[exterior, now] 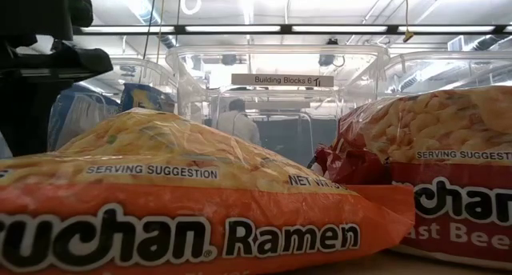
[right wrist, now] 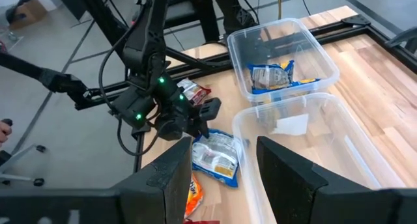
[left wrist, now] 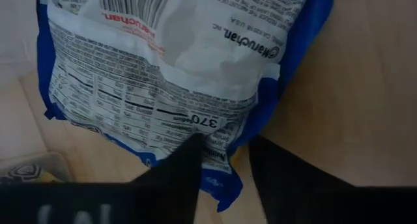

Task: Sort Maruchan noodles
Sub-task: Put the blue noodle pack into the left transparent bin

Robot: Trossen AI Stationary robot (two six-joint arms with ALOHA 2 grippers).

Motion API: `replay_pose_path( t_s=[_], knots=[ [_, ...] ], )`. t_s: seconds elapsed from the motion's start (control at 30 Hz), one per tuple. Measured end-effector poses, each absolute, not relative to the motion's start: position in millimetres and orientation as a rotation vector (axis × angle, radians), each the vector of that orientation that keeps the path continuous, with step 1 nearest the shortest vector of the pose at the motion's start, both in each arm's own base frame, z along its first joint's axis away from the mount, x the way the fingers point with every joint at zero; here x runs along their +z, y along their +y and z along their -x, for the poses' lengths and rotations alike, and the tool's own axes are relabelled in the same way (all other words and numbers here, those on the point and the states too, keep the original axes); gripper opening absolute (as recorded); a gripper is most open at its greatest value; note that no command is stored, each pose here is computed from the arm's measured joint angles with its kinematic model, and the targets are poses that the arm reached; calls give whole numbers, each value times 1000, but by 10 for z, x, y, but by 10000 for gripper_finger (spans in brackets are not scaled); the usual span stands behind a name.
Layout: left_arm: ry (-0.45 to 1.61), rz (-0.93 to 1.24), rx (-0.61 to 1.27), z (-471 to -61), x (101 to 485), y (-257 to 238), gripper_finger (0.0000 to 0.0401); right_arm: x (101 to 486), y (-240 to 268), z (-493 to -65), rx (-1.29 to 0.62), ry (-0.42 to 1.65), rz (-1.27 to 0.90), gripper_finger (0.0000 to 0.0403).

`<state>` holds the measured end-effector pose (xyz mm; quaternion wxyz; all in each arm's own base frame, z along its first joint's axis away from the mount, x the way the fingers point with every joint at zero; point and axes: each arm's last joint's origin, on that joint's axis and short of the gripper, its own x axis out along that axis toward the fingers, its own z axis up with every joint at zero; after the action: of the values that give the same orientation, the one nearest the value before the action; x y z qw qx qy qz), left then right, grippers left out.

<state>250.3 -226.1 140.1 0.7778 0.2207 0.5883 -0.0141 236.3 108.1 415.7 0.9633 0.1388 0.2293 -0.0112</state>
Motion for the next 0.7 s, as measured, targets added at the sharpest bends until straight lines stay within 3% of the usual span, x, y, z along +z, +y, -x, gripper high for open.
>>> replay_pose_path(
  t_s=[0.2, 0.4, 0.7],
  knots=[
    [1317, -322, -13, -2505, 1404, -2269, 14, 4157, 1078, -2362, -23, 465, -281, 178],
    [1342, -243, -111, -2478, 1597, -2368, 5, 4147, 1058, -2323, -30, 490, -268, 178],
    [1117, 48, -141, -2361, 2604, -2219, 2, 4181, 1029, -2279, -29, 479, -274, 178]
  ],
)
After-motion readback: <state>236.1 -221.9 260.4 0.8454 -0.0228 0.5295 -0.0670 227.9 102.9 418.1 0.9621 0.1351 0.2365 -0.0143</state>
